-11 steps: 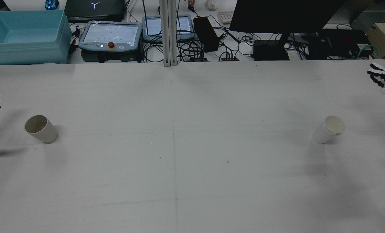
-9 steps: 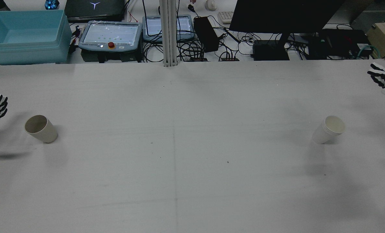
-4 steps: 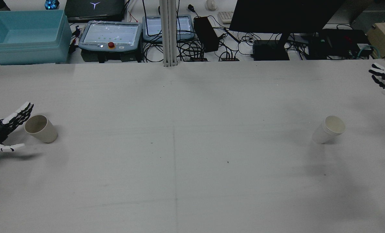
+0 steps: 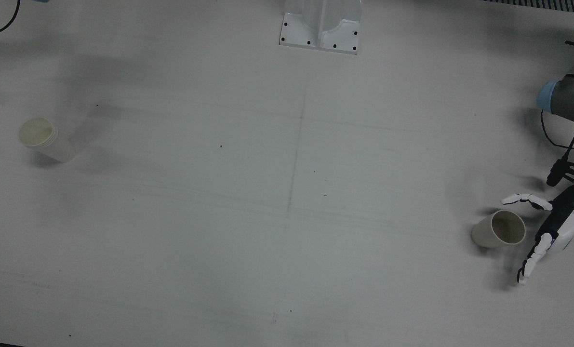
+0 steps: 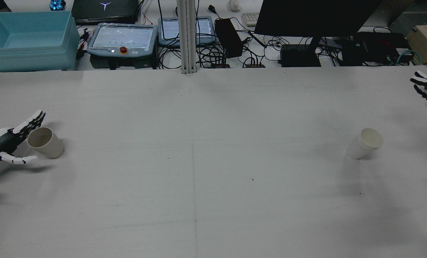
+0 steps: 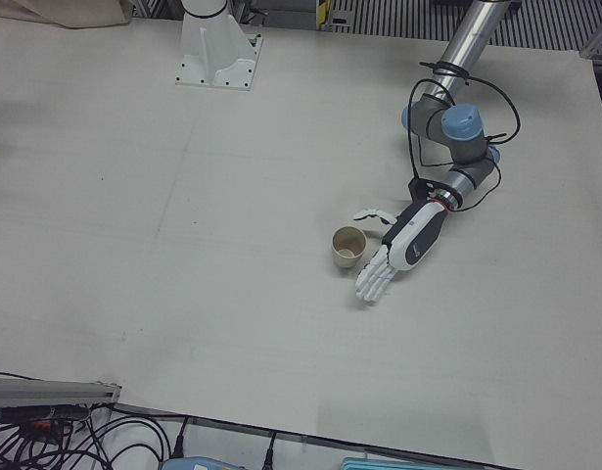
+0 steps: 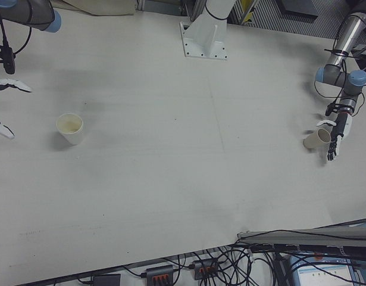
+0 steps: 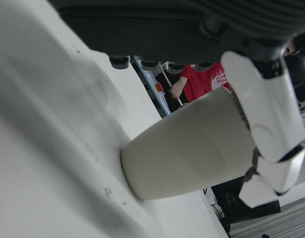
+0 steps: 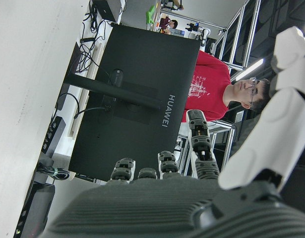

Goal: Pour water
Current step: 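Reach the left hand to the nearby white paper cup and grasp it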

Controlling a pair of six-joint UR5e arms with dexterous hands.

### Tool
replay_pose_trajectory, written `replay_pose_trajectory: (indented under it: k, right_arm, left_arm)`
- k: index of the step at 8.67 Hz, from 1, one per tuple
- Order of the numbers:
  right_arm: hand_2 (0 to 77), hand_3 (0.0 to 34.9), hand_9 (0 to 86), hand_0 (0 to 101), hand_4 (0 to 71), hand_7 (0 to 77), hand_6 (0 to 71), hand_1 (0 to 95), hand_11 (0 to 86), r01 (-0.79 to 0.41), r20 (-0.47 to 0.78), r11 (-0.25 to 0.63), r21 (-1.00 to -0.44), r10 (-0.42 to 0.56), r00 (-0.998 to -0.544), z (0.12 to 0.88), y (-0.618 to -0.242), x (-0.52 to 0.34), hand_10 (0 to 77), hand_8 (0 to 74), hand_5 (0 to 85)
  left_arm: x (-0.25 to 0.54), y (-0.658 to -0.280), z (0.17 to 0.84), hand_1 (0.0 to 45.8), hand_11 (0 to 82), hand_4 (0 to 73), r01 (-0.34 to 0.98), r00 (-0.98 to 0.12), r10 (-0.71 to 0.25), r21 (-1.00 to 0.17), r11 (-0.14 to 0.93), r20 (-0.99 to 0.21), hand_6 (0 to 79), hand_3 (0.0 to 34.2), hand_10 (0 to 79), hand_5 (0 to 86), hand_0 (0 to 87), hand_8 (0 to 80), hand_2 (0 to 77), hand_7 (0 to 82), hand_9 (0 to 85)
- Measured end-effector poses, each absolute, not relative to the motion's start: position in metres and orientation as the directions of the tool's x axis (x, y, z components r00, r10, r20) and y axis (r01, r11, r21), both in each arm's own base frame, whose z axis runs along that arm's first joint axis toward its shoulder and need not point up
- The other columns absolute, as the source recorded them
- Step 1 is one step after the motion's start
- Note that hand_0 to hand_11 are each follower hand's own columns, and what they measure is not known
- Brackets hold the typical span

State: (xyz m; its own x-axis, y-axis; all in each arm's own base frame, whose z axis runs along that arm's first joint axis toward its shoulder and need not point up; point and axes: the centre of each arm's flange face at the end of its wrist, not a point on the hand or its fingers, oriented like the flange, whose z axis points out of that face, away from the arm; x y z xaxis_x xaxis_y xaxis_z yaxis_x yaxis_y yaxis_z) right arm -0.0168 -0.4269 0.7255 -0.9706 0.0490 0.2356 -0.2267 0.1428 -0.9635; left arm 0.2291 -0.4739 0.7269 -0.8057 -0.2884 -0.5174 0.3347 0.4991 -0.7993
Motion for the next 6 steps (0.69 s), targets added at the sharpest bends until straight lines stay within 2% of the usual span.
replay_pose_trajectory:
  k: [2, 3, 5, 6]
  right_arm:
    - [19.6, 0.0, 1.1, 41, 19.1, 8.2, 7.6, 10.9, 8.2, -0.226, 0.236, 0.144, -0.963, 0.050, -0.971, 0.725, -0.426, -0.017, 4.9, 1.1, 4.4]
    - [19.6, 0.0, 1.1, 41, 19.1, 5.5, 6.0, 10.9, 7.1, -0.226, 0.235, 0.143, -0.963, 0.050, -0.971, 0.725, -0.426, -0.016, 4.9, 0.5, 4.4]
    - [19.6, 0.0, 1.1, 41, 18.5, 6.0, 6.0, 10.9, 7.1, -0.224, 0.233, 0.147, -0.963, 0.049, -0.971, 0.726, -0.424, -0.015, 3.8, 0.5, 4.9]
    - [19.6, 0.0, 0.5, 42, 18.5, 6.0, 6.0, 10.9, 6.5, -0.223, 0.233, 0.149, -0.963, 0.049, -0.971, 0.727, -0.422, -0.014, 3.8, 0.5, 6.0]
  left_arm:
    - [0.237, -0.482, 0.718, 16.4, 1.1, 1.1, 0.336, -0.805, -0.289, -0.799, 0.498, -0.518, 0.0, 6.6, 1.1, 0.0, 42.1, 0.5, 28.4, 1.1, 1.1]
    - [0.243, -0.489, 0.711, 16.9, 1.1, 1.1, 0.335, -0.805, -0.288, -0.799, 0.500, -0.518, 0.0, 6.7, 1.1, 0.5, 42.2, 0.5, 28.4, 1.1, 1.1]
    - [0.252, -0.497, 0.701, 16.9, 1.1, 1.1, 0.334, -0.806, -0.288, -0.799, 0.501, -0.517, 0.0, 5.6, 1.1, 0.0, 42.3, 0.5, 28.9, 1.1, 1.1]
    - [0.254, -0.499, 0.699, 15.8, 1.1, 2.2, 0.331, -0.807, -0.288, -0.799, 0.501, -0.515, 0.0, 2.5, 1.1, 0.0, 41.8, 0.5, 28.9, 1.1, 1.1]
